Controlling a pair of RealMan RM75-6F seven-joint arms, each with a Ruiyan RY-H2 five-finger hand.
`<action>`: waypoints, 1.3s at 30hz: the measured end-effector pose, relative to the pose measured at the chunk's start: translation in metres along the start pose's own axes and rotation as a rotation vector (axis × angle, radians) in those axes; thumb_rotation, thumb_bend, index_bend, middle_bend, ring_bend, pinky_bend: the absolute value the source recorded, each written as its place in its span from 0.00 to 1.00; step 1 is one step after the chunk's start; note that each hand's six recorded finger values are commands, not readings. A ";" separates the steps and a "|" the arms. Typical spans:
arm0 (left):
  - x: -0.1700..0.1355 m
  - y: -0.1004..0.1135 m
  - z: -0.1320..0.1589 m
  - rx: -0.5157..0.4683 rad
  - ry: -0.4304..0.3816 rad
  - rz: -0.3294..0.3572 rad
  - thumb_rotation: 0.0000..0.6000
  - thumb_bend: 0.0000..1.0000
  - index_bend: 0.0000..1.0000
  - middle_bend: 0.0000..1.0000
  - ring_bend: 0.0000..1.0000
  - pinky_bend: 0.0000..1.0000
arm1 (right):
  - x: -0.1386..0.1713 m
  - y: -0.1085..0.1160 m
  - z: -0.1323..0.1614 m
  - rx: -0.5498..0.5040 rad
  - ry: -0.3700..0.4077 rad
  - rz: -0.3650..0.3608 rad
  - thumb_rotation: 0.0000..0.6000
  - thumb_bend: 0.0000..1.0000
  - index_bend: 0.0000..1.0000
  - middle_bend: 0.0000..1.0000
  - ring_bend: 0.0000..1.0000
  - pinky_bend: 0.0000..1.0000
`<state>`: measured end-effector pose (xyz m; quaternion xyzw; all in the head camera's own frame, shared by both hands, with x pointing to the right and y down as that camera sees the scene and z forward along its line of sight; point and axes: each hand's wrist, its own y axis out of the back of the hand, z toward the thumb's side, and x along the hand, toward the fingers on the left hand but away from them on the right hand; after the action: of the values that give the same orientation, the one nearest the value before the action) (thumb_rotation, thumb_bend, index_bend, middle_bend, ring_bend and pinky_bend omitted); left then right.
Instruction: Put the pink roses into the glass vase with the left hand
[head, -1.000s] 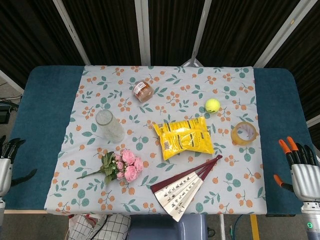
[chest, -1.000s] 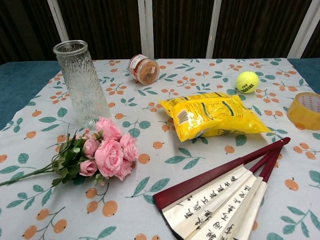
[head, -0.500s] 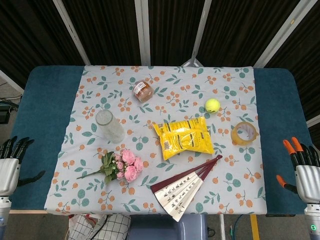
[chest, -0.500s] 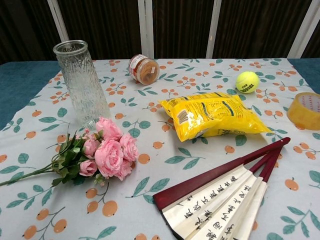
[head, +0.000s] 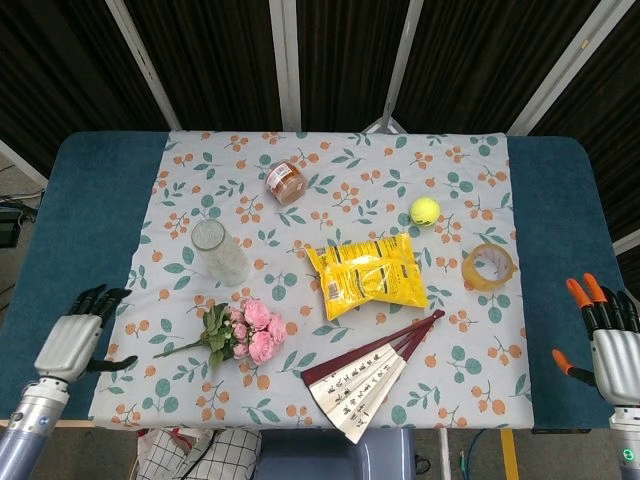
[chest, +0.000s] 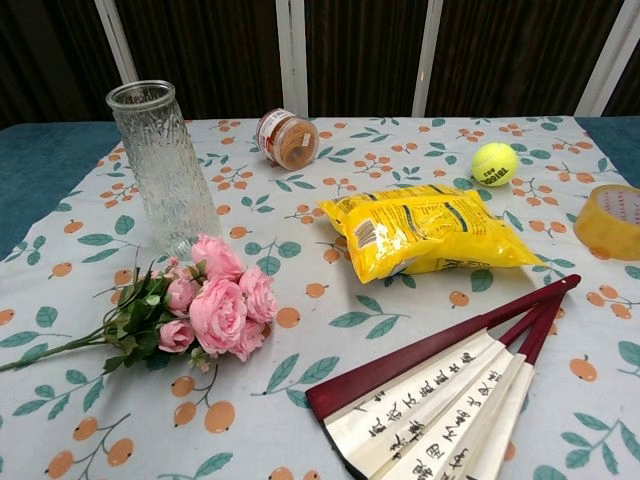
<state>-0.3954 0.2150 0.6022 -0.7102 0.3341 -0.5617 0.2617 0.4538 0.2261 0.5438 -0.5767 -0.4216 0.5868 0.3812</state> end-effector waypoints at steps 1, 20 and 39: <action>0.002 -0.001 0.005 0.002 -0.011 -0.011 1.00 0.04 0.13 0.10 0.00 0.00 | 0.000 0.000 0.000 -0.001 -0.001 0.000 1.00 0.24 0.11 0.00 0.04 0.01; 0.047 -0.051 0.089 -0.050 -0.082 -0.186 1.00 0.03 0.12 0.09 0.00 0.00 | 0.002 0.008 -0.009 -0.028 -0.016 -0.018 1.00 0.24 0.11 0.00 0.04 0.01; 0.075 -0.081 0.141 0.086 -0.084 -0.161 1.00 0.29 0.19 0.29 0.06 0.15 | 0.002 0.015 -0.017 -0.078 -0.027 -0.034 1.00 0.24 0.11 0.00 0.04 0.01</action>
<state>-0.2323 0.2092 0.6765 -0.7458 0.2402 -0.5645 0.2596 0.4717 0.2238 0.5294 -0.5761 -0.4588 0.5711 0.3626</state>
